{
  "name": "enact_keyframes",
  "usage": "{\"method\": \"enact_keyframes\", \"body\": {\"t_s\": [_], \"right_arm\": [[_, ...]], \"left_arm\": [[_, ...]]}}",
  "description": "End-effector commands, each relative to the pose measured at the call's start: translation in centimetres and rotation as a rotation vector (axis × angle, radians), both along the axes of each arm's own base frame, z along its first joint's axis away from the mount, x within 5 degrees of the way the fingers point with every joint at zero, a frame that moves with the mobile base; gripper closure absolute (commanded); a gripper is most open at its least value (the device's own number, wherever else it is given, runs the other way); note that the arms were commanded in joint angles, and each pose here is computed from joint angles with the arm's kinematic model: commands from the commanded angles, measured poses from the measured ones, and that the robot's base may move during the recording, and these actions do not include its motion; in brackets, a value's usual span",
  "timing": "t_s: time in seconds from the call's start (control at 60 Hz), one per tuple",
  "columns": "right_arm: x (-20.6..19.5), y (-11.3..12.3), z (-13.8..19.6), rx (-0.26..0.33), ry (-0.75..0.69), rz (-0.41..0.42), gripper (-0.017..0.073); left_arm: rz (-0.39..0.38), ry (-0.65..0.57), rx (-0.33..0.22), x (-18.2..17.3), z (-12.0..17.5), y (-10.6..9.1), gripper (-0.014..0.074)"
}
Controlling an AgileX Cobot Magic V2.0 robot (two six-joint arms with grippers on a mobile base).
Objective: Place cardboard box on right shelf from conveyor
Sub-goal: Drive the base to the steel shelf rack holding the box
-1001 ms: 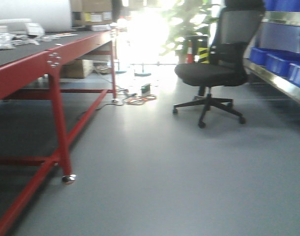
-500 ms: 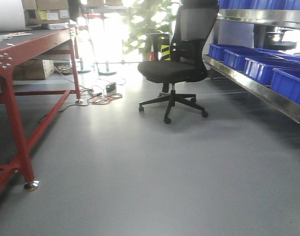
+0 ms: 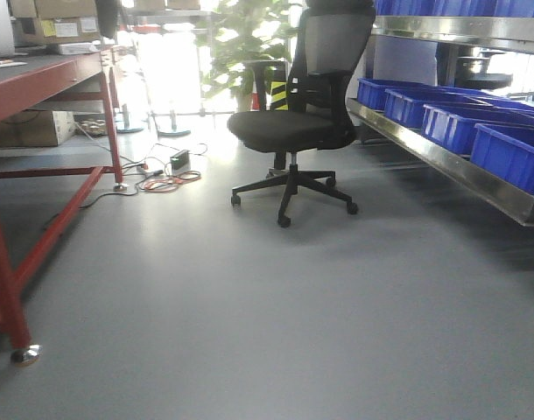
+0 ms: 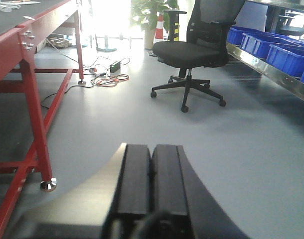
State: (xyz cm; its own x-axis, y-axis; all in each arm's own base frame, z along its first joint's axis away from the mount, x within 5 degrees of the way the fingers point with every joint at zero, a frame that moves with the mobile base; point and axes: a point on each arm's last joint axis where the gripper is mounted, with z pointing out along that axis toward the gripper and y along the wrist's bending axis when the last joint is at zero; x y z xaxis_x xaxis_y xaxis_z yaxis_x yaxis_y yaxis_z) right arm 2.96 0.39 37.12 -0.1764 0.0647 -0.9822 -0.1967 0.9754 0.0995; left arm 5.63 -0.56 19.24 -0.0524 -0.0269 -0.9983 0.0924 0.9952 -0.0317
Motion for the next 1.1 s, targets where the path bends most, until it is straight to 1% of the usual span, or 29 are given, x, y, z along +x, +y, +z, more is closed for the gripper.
{"method": "enact_keyframes", "body": {"t_s": [0.0, 1.084], "right_arm": [[-0.02, 0.00, 1.77, 0.012, -0.124, 0.000, 0.0313], [-0.02, 0.00, 1.77, 0.012, -0.124, 0.000, 0.0313]], "left_arm": [[-0.001, -0.091, -0.014, -0.07, 0.58, 0.02, 0.0710], [-0.001, -0.091, -0.014, -0.07, 0.58, 0.02, 0.0710]]}}
